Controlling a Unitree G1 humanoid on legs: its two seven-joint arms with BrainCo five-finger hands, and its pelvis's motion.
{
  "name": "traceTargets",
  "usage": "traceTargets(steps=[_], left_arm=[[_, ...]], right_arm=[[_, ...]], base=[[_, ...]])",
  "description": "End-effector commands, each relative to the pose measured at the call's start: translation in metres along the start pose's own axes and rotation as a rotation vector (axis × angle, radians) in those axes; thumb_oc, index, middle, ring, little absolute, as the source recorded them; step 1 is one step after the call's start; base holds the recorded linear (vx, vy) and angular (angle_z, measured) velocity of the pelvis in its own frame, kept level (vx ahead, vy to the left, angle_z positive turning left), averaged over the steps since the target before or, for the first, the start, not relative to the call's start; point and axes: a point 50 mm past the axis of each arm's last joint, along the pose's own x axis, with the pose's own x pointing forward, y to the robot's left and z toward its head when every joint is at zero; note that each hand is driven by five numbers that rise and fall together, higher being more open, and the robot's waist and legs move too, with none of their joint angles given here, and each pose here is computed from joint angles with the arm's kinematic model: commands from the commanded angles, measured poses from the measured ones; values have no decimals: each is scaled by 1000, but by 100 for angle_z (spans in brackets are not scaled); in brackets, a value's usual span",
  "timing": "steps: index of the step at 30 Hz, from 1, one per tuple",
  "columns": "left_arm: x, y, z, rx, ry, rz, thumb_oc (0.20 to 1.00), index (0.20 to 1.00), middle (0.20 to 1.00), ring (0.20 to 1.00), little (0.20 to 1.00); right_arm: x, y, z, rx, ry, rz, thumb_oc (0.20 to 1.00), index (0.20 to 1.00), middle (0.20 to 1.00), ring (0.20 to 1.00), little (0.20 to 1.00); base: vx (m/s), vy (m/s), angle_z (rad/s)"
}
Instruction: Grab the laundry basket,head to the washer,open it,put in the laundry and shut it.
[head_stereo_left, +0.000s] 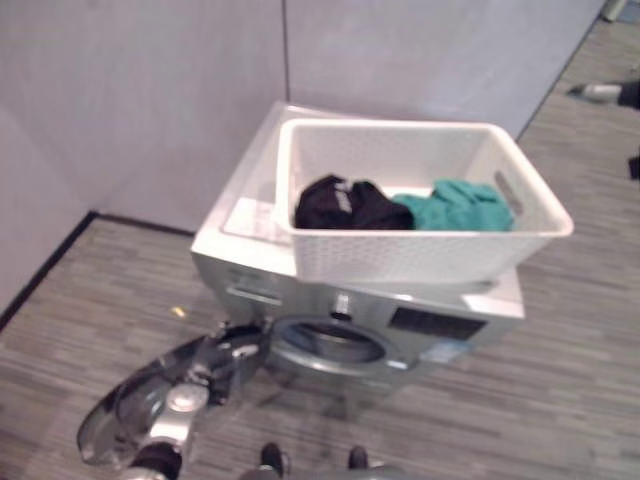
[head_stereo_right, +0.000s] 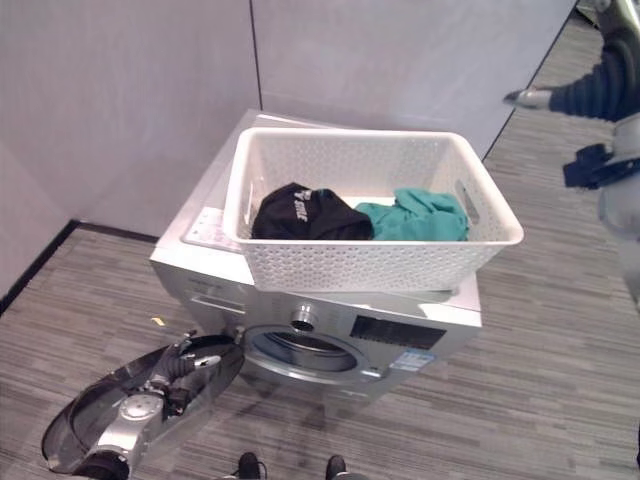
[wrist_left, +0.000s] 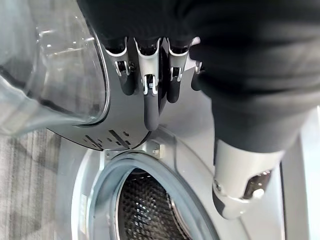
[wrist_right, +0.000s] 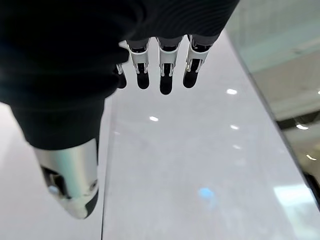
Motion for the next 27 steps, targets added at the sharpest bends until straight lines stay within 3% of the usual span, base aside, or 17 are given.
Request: traceTargets(steps=[1,12,18,20,27], left_arm=[[-6,31,-14,20,75,49,1000,1000,1000,1000,1000],[-16,29,-36,2,153,-7,1000,1000,1000,1000,1000],[-18,31,-42,6,178,-13,1000,1000,1000,1000,1000],[-19,31,-43,4,177,-23,1000,1000,1000,1000,1000],[-19,31,-45,-6,187,-24,1000,1000,1000,1000,1000]], right_arm=[[4,-1,5,88,-6,87,1000,1000,1000,1000,1000],[19,2,2,202,35,381,1000,1000,1000,1000,1000],[23,12,-4,146,81,523,1000,1000,1000,1000,1000],[17,25,-10,96,112,657,1000,1000,1000,1000,1000],[9,39,-16,51,140,776,1000,1000,1000,1000,1000]], base=[[22,27,8],[29,24,-2],[3,3,1],[9,16,11],[-1,4,3]])
